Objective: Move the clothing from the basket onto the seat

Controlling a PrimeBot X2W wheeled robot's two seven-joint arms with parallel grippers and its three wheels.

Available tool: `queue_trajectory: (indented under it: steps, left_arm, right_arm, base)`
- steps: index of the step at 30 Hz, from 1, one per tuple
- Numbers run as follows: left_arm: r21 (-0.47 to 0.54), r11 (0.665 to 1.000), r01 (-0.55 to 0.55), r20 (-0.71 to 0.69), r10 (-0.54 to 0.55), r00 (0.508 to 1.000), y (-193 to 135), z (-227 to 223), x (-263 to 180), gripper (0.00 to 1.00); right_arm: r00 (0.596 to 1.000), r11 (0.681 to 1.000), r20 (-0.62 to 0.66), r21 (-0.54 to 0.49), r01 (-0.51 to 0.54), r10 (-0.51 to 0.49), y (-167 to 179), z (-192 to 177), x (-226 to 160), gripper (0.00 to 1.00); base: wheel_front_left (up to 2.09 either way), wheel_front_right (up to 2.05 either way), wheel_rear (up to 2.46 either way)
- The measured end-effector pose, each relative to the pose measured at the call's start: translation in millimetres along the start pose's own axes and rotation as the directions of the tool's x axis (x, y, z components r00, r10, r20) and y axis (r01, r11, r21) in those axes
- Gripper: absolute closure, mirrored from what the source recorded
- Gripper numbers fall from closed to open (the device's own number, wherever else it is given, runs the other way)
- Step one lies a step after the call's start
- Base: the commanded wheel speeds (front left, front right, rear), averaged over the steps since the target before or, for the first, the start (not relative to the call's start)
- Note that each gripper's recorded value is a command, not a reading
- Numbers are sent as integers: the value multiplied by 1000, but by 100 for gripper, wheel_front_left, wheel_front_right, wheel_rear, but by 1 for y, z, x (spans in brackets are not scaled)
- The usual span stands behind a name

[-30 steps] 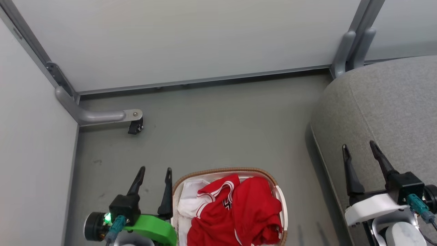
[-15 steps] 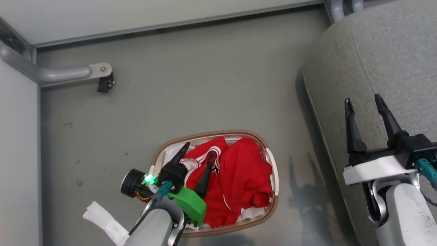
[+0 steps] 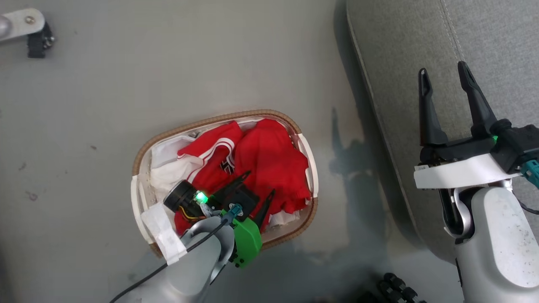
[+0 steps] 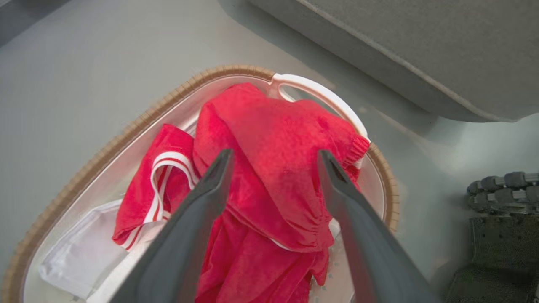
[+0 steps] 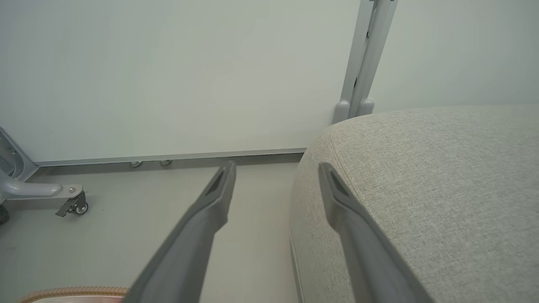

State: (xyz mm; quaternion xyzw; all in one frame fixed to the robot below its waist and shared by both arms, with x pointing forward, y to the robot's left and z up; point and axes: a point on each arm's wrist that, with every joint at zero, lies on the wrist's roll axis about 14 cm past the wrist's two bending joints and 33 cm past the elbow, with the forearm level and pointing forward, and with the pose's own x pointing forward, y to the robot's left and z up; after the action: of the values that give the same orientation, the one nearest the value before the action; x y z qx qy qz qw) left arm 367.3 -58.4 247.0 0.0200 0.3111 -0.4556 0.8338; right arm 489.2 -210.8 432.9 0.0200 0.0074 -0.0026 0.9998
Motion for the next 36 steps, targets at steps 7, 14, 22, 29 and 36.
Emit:
queue_trajectory:
  steps: [7, 14, 22, 29, 36]
  left_arm:
    - [-7, 996, 91, -69, -92, 993, -8, -29, 32, 0]
    - [-7, 992, 123, -142, -123, 982, -11, -59, 51, 0]
    - [-36, 993, 109, -218, -115, 969, -5, -82, 68, 0]
    - [-65, 992, 112, -239, -124, 963, -8, -84, 72, 100]
    - [-76, 992, 97, -172, -109, 979, -9, -62, 67, 100]
  right_arm:
    - [999, 1000, -44, -12, 21, -21, -12, -23, 5, 0]
    - [995, 999, -93, -11, 41, -42, -21, -43, 3, 0]
    - [992, 998, -116, -26, 50, -53, -28, -51, 2, 0]
    - [990, 997, -121, -40, 64, -68, -34, -50, -2, 0]
    - [991, 997, -111, -35, 66, -69, -33, -44, -3, 0]
  base:
    - [0, 0, 0]
    - [0, 0, 0]
    - [0, 0, 0]
    - [0, 0, 0]
    - [0, 0, 0]
